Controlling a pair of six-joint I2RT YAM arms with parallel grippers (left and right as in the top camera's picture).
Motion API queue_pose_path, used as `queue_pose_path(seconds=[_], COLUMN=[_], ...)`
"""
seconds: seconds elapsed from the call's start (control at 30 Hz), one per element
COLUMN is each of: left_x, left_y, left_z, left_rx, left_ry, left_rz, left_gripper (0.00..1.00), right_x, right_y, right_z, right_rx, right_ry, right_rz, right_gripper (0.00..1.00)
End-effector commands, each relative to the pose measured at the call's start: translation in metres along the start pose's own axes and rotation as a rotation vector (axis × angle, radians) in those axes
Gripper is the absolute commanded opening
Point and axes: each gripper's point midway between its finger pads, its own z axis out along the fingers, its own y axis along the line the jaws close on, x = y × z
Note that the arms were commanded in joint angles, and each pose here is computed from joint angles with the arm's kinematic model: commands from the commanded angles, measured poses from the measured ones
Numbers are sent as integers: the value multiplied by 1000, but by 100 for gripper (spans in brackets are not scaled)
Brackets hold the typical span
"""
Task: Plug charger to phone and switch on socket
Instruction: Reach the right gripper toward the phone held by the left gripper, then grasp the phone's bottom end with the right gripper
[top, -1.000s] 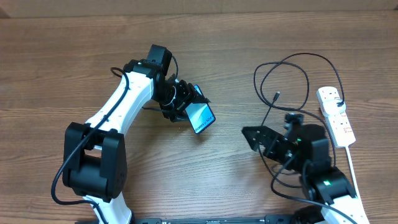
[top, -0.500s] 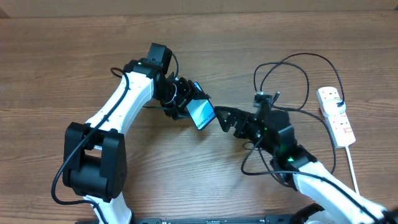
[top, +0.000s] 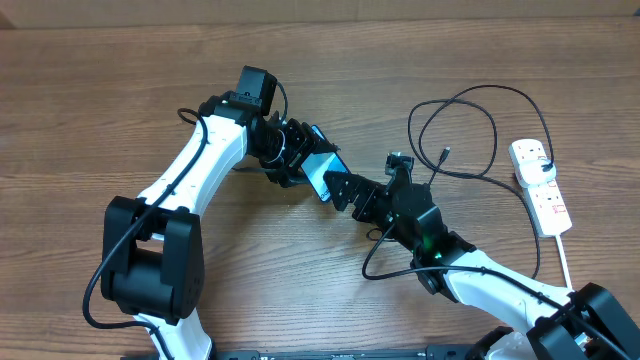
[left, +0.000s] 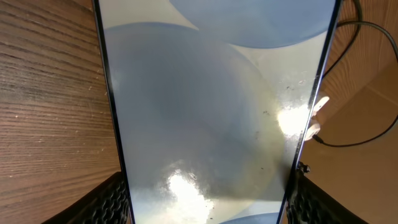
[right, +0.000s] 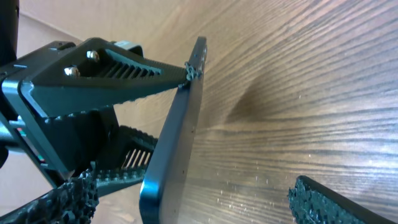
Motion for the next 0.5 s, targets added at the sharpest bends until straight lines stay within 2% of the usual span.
queue_pose_path(seconds=[0.0,0.27,0.47], left_x=[1,10,18], left_y=[-12,-15,-18], left_z=[-4,1,7], left_rx=[33,30,23], left_ry=[10,28,40], left_rz=[3,16,26], left_gripper=[60,60,60], right_x=[-15,-19,-18], right_y=[9,12,13], right_z=[2,1,1], right_rx=[-5,-17,-16], right_ry=[-86,-109,-105], right_rz=[15,23,28], right_gripper=[95,80,76])
